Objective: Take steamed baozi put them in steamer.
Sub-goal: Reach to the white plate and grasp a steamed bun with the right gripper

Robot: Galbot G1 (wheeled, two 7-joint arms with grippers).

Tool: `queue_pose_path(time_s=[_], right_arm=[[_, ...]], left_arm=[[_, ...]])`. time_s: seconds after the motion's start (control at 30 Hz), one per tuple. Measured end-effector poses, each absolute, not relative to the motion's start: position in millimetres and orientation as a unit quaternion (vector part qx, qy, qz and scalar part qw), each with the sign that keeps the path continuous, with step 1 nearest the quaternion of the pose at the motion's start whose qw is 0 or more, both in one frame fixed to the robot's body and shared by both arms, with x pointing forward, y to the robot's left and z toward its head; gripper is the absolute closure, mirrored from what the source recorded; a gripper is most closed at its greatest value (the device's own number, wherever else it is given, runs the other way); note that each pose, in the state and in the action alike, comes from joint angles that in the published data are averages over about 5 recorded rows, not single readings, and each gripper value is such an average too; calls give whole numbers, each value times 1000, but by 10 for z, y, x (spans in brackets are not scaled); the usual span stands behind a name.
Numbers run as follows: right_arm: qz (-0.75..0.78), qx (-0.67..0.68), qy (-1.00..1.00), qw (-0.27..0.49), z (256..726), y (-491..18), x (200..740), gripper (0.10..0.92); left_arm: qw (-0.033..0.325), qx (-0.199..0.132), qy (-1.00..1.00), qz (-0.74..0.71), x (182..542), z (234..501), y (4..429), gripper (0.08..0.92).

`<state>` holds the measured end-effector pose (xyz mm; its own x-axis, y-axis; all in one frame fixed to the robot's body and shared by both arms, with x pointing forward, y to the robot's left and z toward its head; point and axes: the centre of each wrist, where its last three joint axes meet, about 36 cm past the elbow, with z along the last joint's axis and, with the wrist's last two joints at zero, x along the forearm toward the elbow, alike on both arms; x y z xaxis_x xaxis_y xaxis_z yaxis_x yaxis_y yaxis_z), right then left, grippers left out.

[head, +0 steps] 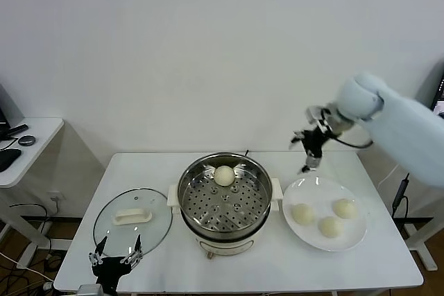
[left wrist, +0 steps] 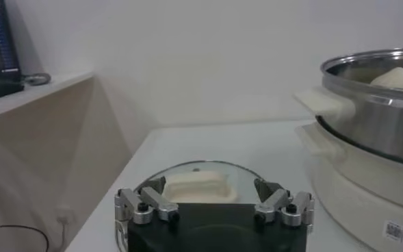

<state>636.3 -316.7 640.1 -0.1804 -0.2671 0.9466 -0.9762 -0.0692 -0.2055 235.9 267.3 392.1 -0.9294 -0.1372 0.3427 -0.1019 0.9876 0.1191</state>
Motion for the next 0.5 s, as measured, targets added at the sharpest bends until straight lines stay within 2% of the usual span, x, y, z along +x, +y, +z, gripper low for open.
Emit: queue_pose_path(time_s=[0.27, 0.5], right_arm=[[490, 519, -576, 398, 5772, -3206, 6283, 200], [495, 517, -555, 423, 5411, -3162, 6225, 200]], left_arm=[[190, 65, -978, -53, 2316, 3878, 2713, 177], [193, 64, -978, -52, 2333, 3846, 2708, 177]])
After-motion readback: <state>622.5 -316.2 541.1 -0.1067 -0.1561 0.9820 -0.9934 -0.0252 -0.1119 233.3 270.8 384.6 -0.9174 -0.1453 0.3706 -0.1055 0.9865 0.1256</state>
